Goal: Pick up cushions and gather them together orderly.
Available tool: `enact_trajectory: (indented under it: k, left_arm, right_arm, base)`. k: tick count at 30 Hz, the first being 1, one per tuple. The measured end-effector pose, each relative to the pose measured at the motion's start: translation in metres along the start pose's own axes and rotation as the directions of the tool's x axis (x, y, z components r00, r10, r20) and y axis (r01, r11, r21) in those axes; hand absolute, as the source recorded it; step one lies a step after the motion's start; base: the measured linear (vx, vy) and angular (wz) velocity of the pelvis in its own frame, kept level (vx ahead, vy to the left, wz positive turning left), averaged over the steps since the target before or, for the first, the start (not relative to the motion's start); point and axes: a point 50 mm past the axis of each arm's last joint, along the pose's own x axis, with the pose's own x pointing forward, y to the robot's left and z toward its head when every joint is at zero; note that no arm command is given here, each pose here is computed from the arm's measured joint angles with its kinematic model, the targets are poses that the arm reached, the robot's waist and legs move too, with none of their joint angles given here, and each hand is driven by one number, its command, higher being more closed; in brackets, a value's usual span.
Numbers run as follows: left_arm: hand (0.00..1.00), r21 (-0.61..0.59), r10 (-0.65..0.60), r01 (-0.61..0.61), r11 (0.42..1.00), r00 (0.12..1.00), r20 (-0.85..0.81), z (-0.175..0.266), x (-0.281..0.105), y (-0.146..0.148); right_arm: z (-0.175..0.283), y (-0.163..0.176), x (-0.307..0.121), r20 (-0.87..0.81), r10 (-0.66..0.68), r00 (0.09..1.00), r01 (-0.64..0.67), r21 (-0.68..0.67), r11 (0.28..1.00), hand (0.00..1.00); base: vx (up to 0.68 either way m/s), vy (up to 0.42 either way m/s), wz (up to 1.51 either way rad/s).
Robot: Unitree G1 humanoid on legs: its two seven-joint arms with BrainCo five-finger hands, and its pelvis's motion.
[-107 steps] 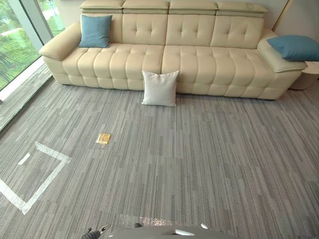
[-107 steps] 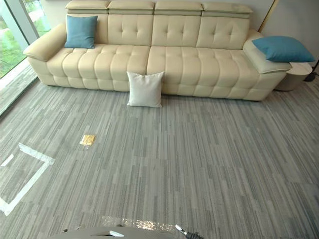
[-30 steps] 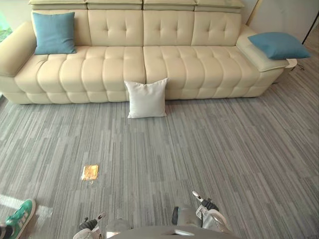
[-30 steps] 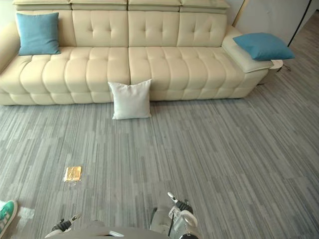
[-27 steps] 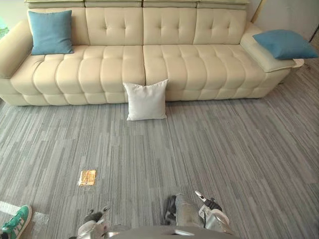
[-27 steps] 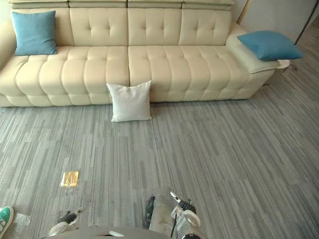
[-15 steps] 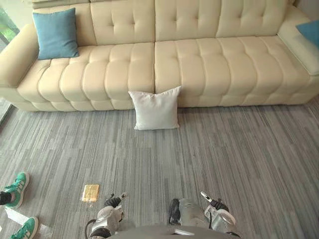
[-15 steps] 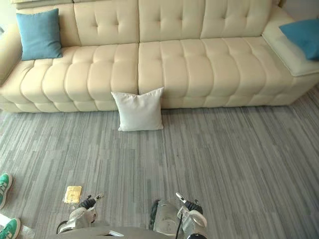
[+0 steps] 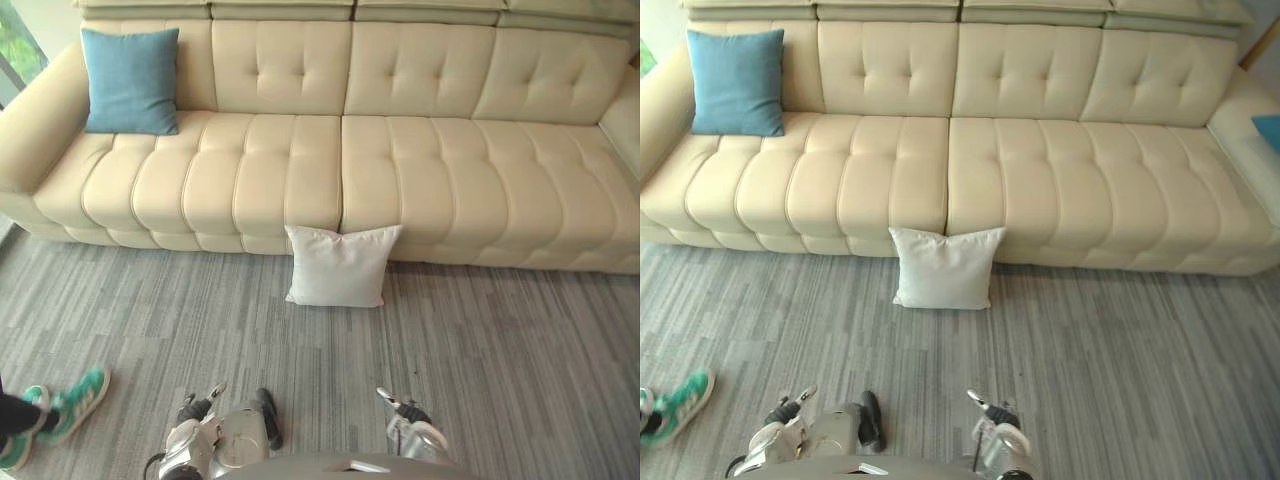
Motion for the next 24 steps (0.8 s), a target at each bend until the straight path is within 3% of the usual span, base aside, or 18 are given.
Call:
enact_trajectory:
  k: [4,9,24]
  left_arm:
    - [0.0,0.082,-0.021,0.022,0.996,1.0,-0.02,-0.003,0.001,-0.002]
    - [0.0,0.102,-0.014,0.017,0.995,0.999,-0.03,-0.005,0.001,0.001]
    - [0.0,0.149,-0.056,0.067,0.987,0.995,-0.077,-0.02,-0.003,-0.015]
  right_arm:
    - [0.006,0.002,0.0,0.025,0.016,1.0,-0.016,-0.01,1.0,0.0]
    - [0.01,-0.003,0.0,0.056,0.009,0.998,-0.007,-0.03,1.0,0.0]
    - [0.021,-0.022,0.003,0.076,-0.038,0.996,0.04,-0.037,0.998,0.0]
  base:
    - [0.24,0.093,-0.02]
    - [0.18,-0.054,0.01]
    - [0.31,-0.224,0.15]
